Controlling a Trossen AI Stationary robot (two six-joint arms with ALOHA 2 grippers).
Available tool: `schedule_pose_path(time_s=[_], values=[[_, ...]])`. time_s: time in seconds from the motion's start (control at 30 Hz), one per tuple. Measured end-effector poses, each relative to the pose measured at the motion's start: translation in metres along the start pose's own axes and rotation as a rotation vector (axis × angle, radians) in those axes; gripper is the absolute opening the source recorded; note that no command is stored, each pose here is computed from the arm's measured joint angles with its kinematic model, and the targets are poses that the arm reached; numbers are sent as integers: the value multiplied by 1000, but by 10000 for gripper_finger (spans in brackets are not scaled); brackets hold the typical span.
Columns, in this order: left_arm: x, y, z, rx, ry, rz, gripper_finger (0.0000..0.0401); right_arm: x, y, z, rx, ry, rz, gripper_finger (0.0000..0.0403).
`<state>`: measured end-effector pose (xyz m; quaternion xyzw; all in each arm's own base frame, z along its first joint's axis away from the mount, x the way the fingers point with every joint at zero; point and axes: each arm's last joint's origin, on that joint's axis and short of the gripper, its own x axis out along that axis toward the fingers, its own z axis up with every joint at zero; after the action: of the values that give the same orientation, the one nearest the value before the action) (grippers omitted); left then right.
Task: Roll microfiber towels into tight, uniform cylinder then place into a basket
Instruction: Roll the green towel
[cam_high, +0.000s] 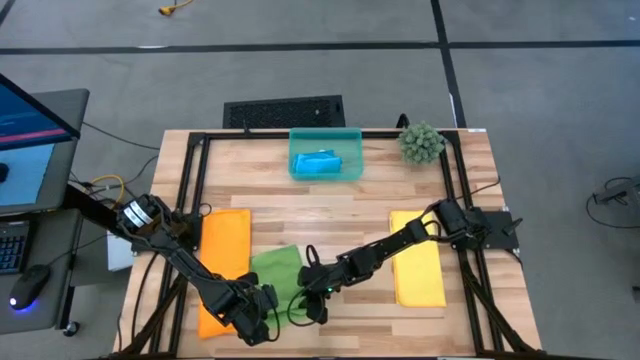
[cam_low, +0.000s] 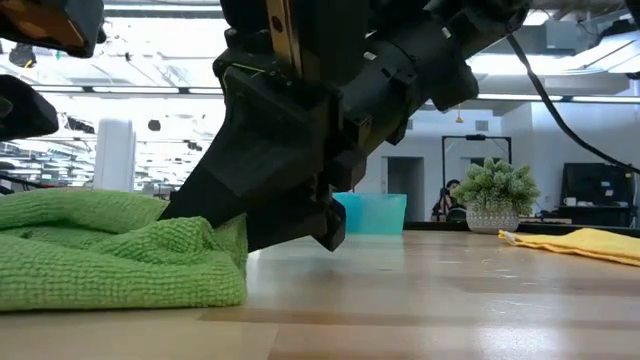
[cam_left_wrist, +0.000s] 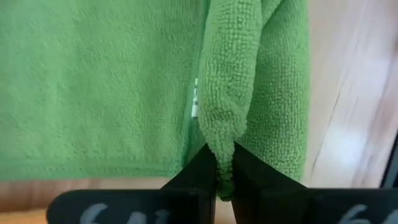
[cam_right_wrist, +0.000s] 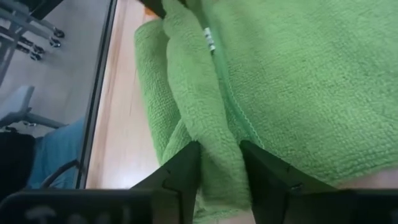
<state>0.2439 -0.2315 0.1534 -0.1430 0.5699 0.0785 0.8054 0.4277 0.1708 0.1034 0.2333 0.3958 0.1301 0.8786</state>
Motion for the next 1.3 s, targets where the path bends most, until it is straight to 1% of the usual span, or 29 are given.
schedule_pose_path(time_s=[0.17, 0.3, 0.43, 0.53, 0.63, 0.83, 0.9, 0.93, 1.03, 1.1, 1.17, 1.23, 1.3], values=[[0, 0, 1, 48, -25, 13, 16, -1, -6, 4, 8, -16, -18, 172], [0, 1, 2, 18, -26, 15, 16, -3, -15, 11, 2, -32, -33, 208], [0, 2, 2, 6, -21, 21, 18, -6, -26, 18, 45, -9, 13, 233], [0, 2, 1, 8, -20, 21, 29, -9, -35, 25, 92, 20, 62, 236], [0, 2, 1, 7, -19, 21, 51, -12, -42, 29, 109, 25, 76, 231], [0, 3, 1, 10, -8, 35, 102, -22, -41, 39, 61, 26, 112, 218], [0, 4, 0, 13, 10, 43, 116, -30, -39, 40, 44, 46, 102, 216], [0, 5, -1, 14, 20, 43, 122, -33, -37, 44, 25, 31, 110, 216], [0, 5, -2, 14, 45, 40, 132, -48, -29, 49, -25, 46, 98, 215], [0, 5, -2, 12, 44, 38, 135, -53, -25, 54, -90, 22, 111, 215], [0, 5, -2, 1, 41, 37, 135, -58, -17, 53, -194, 19, 119, 215], [0, 5, -2, -13, 40, 40, 135, -57, -4, 53, -338, -25, 153, 215], [0, 5, -1, -20, 39, 40, 135, -54, 11, 45, -453, -27, 184, 215]])
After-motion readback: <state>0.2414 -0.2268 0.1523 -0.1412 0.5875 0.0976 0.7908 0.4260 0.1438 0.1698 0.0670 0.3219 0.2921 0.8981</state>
